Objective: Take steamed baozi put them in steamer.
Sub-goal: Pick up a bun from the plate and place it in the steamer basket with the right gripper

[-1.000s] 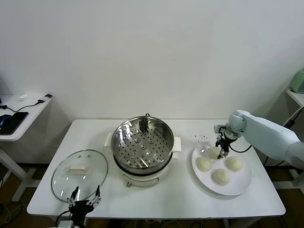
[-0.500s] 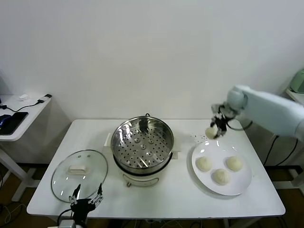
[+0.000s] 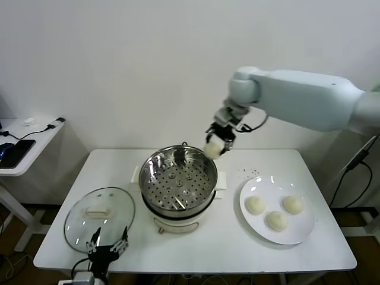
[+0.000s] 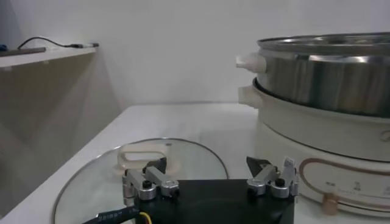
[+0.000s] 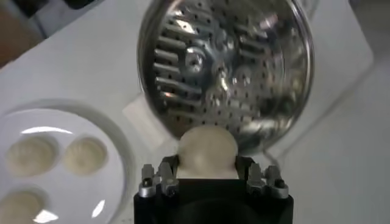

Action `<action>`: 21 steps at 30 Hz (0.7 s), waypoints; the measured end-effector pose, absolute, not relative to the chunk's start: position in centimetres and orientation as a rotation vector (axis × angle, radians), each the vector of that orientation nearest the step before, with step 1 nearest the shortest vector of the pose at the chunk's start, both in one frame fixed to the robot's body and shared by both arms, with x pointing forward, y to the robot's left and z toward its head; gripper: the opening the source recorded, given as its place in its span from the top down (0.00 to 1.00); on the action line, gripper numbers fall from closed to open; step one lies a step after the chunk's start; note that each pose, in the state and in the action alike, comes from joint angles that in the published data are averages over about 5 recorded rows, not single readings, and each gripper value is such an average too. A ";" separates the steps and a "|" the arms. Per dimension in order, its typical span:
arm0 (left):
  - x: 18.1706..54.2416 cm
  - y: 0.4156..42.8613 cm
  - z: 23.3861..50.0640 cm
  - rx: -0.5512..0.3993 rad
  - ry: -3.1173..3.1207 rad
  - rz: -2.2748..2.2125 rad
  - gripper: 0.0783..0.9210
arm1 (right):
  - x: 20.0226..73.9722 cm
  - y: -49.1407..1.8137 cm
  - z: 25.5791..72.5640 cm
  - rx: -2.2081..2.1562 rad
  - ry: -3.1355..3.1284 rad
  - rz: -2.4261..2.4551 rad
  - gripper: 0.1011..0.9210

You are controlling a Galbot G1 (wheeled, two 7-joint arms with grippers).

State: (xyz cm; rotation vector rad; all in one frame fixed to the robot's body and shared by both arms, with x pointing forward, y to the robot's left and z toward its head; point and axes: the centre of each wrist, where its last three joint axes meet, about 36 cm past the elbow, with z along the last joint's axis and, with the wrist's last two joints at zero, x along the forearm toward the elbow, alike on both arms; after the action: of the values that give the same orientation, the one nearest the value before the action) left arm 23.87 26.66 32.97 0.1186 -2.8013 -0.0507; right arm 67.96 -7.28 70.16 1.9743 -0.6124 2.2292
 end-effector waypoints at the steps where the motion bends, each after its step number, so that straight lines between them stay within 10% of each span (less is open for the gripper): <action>1: 23.8 26.7 32.9 0.120 -2.800 -0.052 0.12 | 68.1 -6.5 69.8 1.992 -0.566 2.260 0.36; 21: 23.7 27.1 32.5 0.138 -2.796 -0.061 0.12 | 73.2 0.1 61.3 2.137 -0.221 2.409 0.35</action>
State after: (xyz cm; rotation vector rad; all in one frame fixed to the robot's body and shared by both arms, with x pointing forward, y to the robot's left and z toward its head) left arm 23.67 27.05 32.46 0.1384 -2.7961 -0.0611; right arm 73.18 0.15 61.33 2.1373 -0.2210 2.4089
